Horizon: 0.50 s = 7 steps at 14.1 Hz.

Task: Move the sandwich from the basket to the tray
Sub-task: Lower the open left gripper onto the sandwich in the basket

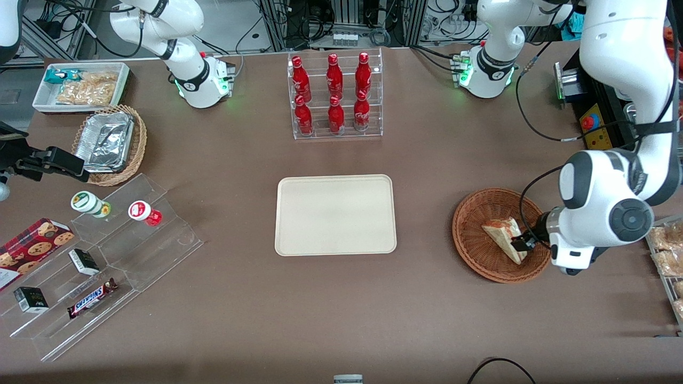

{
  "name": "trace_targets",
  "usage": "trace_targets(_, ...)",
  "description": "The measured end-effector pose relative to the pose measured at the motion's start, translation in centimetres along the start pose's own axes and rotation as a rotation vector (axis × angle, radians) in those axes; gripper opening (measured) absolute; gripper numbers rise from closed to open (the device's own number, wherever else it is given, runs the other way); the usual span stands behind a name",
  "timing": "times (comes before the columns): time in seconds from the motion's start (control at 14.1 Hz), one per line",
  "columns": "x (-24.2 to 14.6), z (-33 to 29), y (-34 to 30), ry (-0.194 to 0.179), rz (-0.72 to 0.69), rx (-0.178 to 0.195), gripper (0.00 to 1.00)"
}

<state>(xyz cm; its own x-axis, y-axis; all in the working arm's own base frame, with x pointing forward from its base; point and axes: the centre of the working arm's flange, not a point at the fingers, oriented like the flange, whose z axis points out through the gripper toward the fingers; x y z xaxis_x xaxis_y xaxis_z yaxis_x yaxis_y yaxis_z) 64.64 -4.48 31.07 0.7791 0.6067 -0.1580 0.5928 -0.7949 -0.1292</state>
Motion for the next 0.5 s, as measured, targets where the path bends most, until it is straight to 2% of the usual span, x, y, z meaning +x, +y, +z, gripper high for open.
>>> trace_targets(0.14,-0.2,2.5,-0.1,0.015,-0.011,-0.014,1.00)
trace_targets(0.5,-1.0,6.7,-0.8,0.026,-0.016,-0.027,1.00)
